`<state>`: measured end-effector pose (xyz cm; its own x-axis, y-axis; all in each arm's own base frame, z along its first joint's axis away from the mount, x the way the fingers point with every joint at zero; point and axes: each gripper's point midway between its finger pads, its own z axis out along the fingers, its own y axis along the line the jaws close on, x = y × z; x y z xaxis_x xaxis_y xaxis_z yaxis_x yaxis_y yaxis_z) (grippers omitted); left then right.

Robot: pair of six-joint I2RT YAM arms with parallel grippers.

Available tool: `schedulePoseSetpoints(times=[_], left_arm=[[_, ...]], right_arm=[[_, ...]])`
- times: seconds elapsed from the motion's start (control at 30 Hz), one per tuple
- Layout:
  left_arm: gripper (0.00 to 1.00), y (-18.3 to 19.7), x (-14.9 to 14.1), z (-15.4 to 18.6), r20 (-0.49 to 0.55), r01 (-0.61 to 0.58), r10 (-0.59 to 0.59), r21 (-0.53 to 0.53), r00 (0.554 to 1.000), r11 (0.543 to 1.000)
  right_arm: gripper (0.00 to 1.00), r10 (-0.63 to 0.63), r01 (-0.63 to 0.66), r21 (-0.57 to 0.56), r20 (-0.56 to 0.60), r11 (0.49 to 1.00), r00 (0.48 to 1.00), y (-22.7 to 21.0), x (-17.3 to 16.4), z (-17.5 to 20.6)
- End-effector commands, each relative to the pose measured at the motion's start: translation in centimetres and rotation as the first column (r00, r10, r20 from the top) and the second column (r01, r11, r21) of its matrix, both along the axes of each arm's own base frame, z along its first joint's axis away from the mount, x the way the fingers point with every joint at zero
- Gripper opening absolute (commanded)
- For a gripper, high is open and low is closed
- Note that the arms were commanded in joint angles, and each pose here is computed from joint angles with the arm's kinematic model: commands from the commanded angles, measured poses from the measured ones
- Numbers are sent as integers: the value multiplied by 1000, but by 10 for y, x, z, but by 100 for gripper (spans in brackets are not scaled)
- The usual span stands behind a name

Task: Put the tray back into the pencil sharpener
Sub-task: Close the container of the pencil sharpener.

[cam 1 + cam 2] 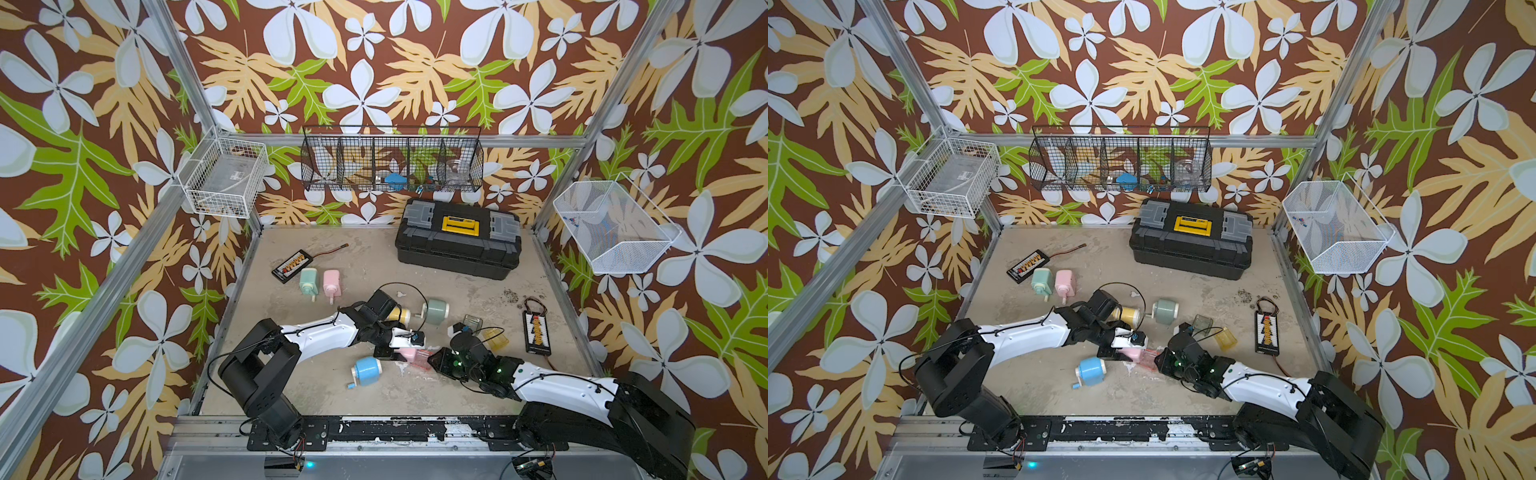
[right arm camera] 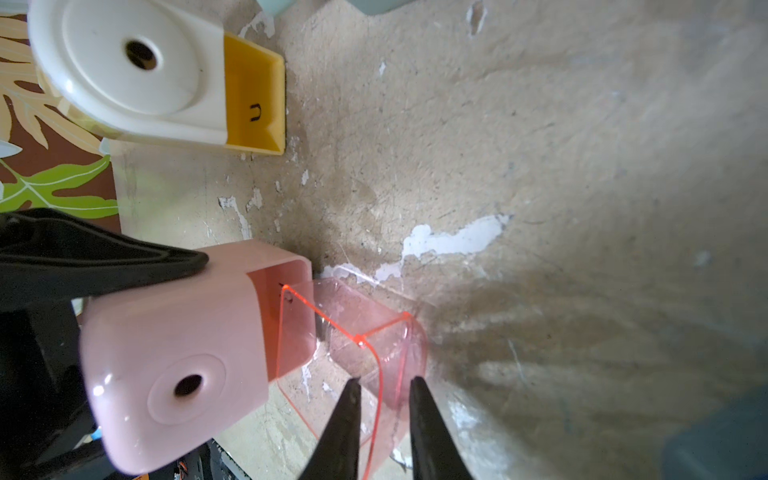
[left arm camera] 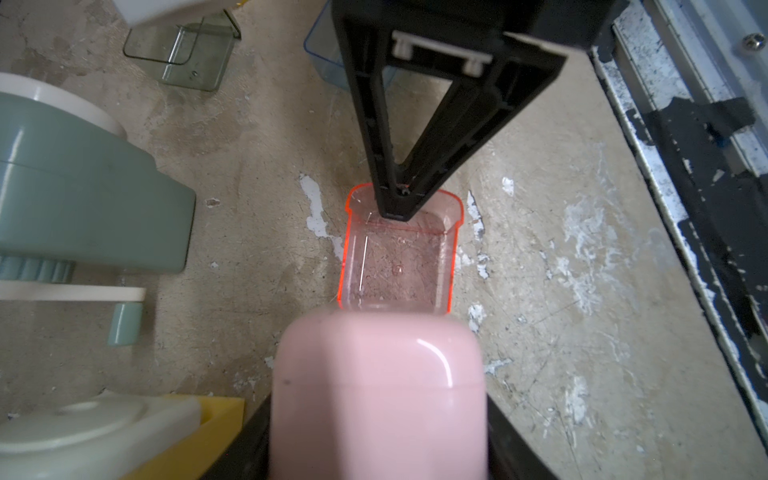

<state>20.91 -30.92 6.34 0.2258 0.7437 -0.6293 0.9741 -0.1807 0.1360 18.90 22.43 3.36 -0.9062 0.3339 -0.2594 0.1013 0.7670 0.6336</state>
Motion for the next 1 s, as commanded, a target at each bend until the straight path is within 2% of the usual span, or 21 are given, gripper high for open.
schedulePoseSetpoints(times=[0.0, 0.7, 0.97], left_arm=[[7, 0, -2, -1, -1, 11, -11, 6, 1000, 1000], [7, 2, 2, -5, 15, -4, 3, 35, 1000, 999], [6, 0, 2, 0, 21, -2, 1, 23, 1000, 1000]], right_arm=[[22, -4, 4, 37, 4, 999, 1000, 7, 3, 5], [14, -23, 20, 87, 31, 996, 999, 15, 12, 20], [15, 7, -11, 120, 35, 993, 999, 23, 11, 21]])
